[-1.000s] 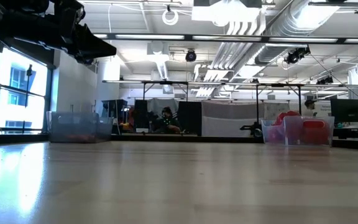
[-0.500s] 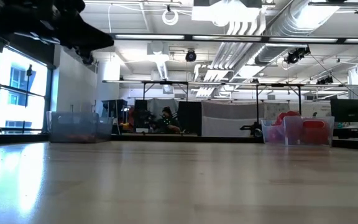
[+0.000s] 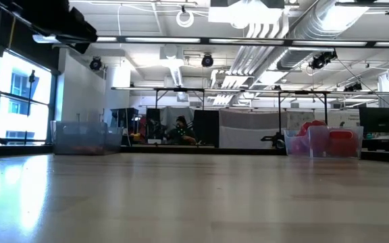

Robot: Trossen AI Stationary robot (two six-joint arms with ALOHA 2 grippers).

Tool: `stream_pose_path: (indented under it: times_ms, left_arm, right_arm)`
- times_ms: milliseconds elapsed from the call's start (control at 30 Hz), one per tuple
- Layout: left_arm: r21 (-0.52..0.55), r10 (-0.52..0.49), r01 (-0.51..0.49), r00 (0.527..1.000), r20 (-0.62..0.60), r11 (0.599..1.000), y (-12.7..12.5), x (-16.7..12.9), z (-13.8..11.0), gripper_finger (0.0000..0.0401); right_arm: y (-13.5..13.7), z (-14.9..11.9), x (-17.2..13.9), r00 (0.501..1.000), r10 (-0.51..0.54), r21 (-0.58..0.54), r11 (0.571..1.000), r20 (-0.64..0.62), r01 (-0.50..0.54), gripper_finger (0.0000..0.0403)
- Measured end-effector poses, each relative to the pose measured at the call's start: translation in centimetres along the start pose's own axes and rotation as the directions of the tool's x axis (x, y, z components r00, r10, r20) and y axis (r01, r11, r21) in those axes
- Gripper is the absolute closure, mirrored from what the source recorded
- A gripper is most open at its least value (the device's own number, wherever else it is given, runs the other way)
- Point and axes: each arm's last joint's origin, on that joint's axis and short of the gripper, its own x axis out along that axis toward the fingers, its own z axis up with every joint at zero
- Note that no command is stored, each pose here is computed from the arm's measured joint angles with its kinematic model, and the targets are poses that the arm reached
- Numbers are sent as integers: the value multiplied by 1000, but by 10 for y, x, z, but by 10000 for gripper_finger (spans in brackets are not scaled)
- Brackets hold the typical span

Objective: Sort produce into baskets
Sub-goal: Put the tomato into the bottom black bin

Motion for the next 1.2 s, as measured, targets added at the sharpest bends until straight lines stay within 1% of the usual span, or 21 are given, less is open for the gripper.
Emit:
stream_pose_path:
  times_ms: [100,200,300,400,533,733,900,1067,1200]
  left_arm:
    - [21,-27,29,997,-75,999,-15,7,0,391]
    - [22,-42,46,987,-155,999,-30,14,0,392]
    - [23,-61,69,966,-252,997,-47,20,-2,392]
    - [15,-52,61,940,-338,998,-66,26,-2,385]
    - [39,-24,47,893,-449,998,-92,30,1,363]
    - [76,-5,59,822,-570,995,-134,33,13,312]
    - [143,45,68,743,-667,987,-167,33,13,269]
    - [151,47,113,629,-776,982,-194,40,-4,240]
    - [185,103,100,539,-836,978,-204,46,-19,234]
  right_arm:
    - [-2,7,2,998,-24,-37,999,53,26,403]
    - [-5,13,4,996,-41,-63,997,78,46,403]
    - [-7,19,6,995,-49,-79,995,85,56,403]
    - [-9,23,7,995,-57,-98,993,86,65,403]
    - [-10,26,9,994,-62,-107,992,86,71,403]
    - [-11,27,9,994,-63,-109,991,86,72,403]
    - [-11,27,9,994,-63,-109,991,86,72,403]
    - [-11,27,9,994,-63,-109,991,86,72,403]
    - [-11,27,9,994,-63,-109,991,85,72,403]
